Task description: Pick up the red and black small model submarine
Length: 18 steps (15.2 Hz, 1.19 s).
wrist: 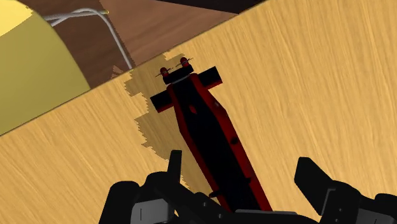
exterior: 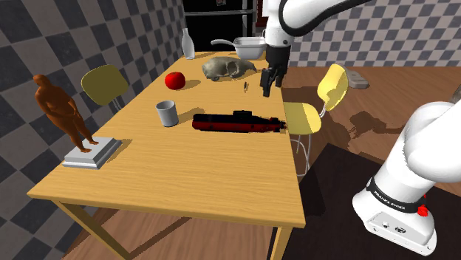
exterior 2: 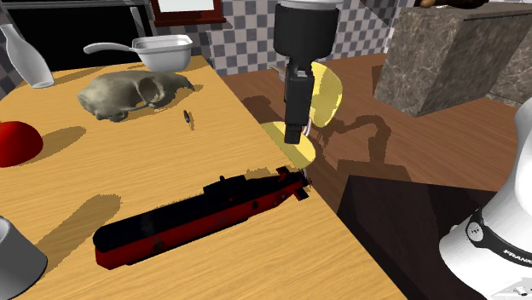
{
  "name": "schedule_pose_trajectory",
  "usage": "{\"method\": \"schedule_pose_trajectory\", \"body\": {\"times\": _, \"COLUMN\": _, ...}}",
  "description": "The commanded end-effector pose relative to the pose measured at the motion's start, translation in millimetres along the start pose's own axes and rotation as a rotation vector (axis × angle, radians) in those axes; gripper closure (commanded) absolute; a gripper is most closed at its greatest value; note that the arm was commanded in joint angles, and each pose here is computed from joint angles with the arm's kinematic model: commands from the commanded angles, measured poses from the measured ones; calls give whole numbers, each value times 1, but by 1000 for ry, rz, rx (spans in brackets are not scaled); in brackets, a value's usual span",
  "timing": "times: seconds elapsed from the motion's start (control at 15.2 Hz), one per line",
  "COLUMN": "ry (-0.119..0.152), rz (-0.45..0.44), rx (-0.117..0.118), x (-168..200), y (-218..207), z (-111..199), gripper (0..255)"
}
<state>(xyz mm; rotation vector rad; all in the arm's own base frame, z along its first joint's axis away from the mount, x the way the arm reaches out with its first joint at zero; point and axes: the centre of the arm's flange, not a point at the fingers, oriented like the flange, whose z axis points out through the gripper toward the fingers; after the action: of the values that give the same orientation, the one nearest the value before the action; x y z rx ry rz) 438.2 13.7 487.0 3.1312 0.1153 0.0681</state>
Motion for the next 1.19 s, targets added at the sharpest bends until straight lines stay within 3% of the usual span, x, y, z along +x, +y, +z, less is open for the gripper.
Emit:
{"method": "schedule_pose_trajectory", "body": {"times": 0.0, "ry": 2, "rz": 4, "rx": 7, "x": 20, "y": -1, "z": 16, "gripper": 0}}
{"method": "schedule_pose_trajectory", "body": {"times": 0.59, "ry": 2, "rz": 23, "rx": 41, "x": 108, "y": -17, "z": 93, "gripper": 0}}
{"method": "schedule_pose_trajectory", "body": {"times": 1.12, "ry": 2, "rz": 24, "rx": 43, "x": 112, "y": -18, "z": 134, "gripper": 0}}
